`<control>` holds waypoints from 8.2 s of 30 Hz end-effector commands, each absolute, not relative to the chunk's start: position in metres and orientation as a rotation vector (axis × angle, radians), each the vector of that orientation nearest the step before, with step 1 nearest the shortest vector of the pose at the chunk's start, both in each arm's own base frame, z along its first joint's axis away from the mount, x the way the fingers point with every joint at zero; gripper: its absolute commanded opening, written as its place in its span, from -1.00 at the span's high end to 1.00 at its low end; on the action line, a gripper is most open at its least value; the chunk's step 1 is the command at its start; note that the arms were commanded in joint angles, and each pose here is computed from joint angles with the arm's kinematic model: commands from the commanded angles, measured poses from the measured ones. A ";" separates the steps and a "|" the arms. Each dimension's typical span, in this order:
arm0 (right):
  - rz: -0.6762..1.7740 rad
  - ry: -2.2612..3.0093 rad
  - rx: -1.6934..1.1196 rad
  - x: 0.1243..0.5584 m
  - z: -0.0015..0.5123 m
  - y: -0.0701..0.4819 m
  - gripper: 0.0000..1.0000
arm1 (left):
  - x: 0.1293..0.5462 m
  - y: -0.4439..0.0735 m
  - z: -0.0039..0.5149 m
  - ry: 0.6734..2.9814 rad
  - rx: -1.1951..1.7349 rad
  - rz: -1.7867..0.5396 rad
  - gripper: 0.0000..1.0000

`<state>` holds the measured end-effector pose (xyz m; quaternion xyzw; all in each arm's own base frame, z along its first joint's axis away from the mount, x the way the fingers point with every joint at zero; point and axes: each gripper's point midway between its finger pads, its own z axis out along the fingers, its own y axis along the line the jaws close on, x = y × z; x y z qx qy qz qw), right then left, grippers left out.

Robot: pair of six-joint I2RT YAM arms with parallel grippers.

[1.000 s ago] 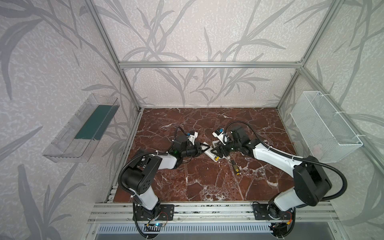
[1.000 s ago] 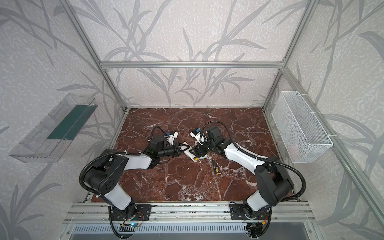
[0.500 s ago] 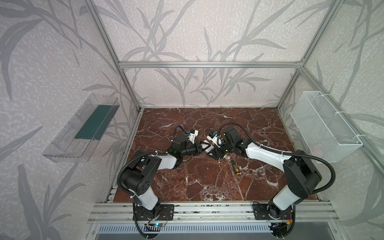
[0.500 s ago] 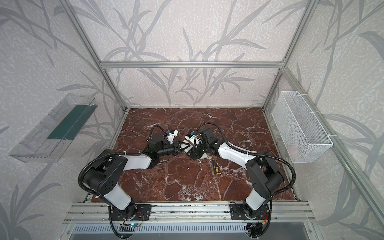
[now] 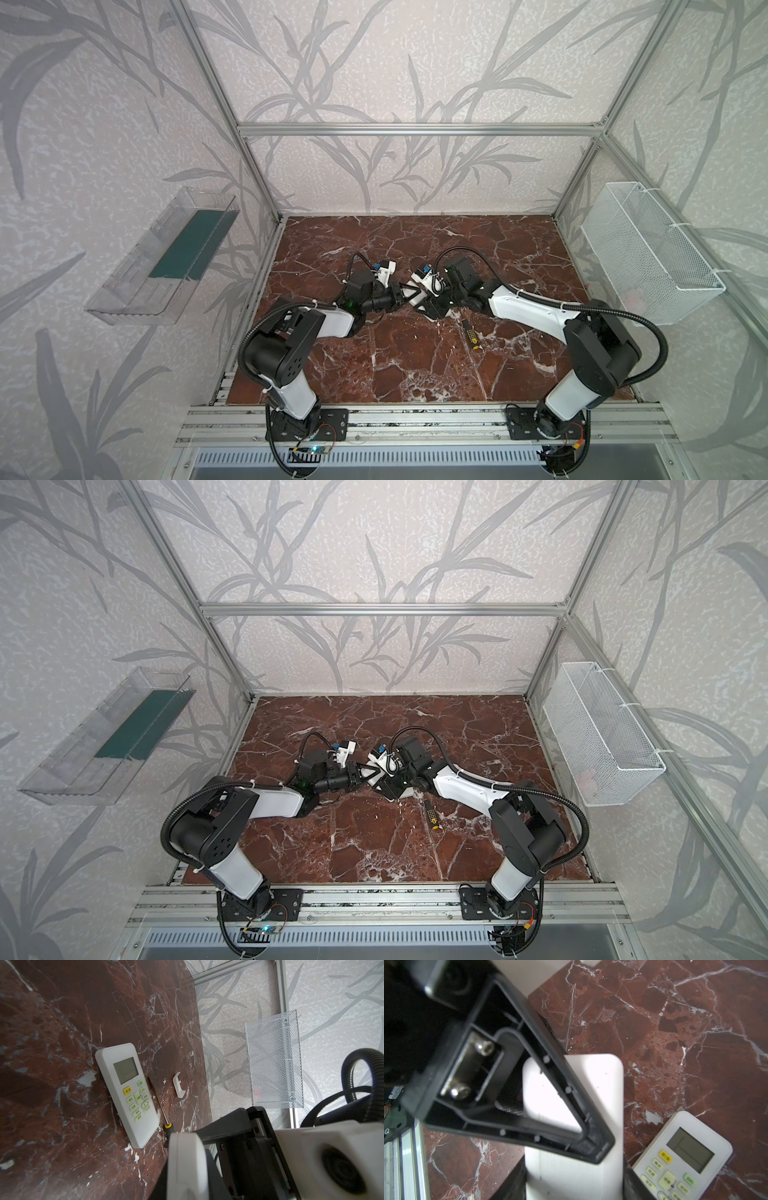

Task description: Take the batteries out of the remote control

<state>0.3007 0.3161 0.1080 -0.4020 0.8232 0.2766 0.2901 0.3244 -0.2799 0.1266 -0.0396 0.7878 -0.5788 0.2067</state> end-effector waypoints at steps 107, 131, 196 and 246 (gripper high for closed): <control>0.368 2.683 -0.133 0.226 0.044 0.154 0.05 | 0.333 -0.185 0.173 2.208 -0.030 -0.953 -0.95; 0.475 2.609 0.014 0.229 0.038 0.148 0.09 | 0.332 -0.186 0.166 2.227 -0.032 -0.958 -0.93; 0.277 2.223 -0.865 0.243 0.164 0.256 1.00 | 0.361 -0.286 0.202 2.127 -0.130 -1.300 -0.16; 0.629 1.977 -0.745 0.257 0.216 0.245 -0.13 | 0.372 -0.280 0.251 1.965 -0.373 -1.634 1.00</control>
